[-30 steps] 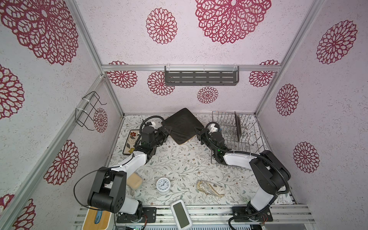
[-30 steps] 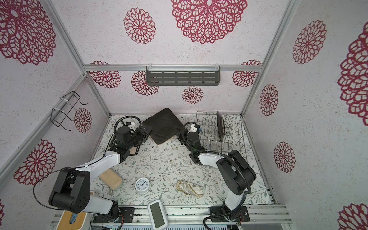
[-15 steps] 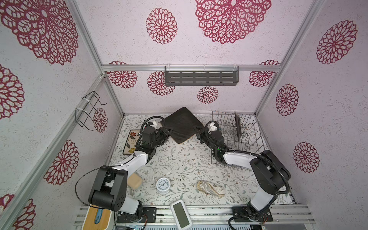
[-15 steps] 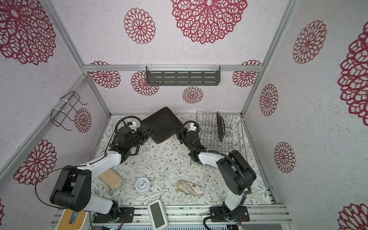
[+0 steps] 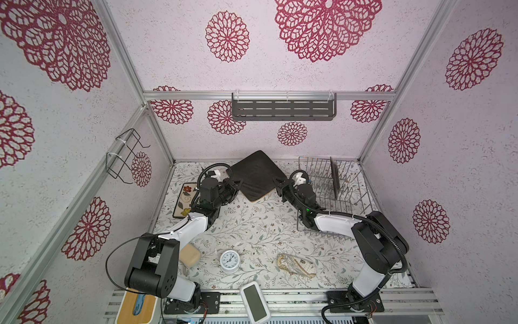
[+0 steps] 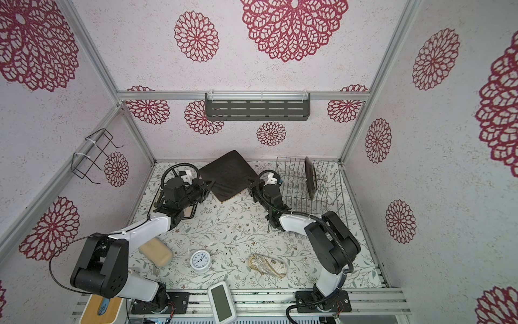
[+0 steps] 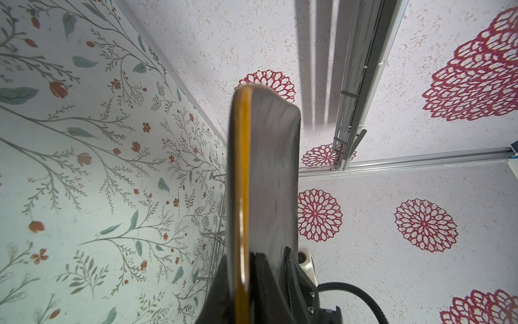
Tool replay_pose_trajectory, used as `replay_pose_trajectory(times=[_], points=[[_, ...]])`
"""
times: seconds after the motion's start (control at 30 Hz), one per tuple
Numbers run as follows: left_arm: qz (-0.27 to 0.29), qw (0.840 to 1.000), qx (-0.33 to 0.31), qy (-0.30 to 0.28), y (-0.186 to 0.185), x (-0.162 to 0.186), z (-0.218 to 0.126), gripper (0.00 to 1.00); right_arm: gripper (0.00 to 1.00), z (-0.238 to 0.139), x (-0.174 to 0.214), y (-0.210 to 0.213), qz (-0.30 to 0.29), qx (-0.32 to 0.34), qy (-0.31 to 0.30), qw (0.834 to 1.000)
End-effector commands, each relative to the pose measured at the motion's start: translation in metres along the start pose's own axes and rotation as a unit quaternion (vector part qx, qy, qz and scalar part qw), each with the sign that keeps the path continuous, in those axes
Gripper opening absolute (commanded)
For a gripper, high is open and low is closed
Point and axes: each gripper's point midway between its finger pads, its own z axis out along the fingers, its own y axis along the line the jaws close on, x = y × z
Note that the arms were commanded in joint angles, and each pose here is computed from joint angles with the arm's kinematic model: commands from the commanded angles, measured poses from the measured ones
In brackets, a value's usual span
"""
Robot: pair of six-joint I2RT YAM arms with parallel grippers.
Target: Unload the plates from the dish rack
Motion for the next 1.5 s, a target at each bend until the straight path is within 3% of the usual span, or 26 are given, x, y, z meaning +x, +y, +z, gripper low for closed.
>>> replay_pose_trajectory(times=[0.0, 0.33, 0.53, 0.93, 1.47], points=[[0.018, 1.000, 0.007, 0.005, -0.005, 0.002, 0.003, 0.00, 0.18, -0.014, -0.003, 0.116, 0.028, -0.192, 0.012, 0.981], [0.008, 1.000, 0.030, -0.005, -0.016, -0.005, 0.000, 0.00, 0.51, -0.009, -0.002, 0.100, 0.039, -0.163, 0.026, 0.986], [-0.018, 0.998, 0.064, -0.021, -0.023, -0.018, -0.001, 0.00, 0.61, -0.009, -0.011, 0.082, 0.055, -0.129, 0.022, 0.990], [-0.016, 0.996, 0.078, -0.051, -0.041, -0.045, -0.011, 0.00, 0.70, -0.023, -0.034, 0.073, 0.058, -0.104, 0.002, 0.993], [0.014, 0.986, 0.051, -0.158, -0.025, -0.104, -0.070, 0.00, 0.70, -0.042, -0.051, 0.084, 0.002, -0.088, -0.028, 0.996]])
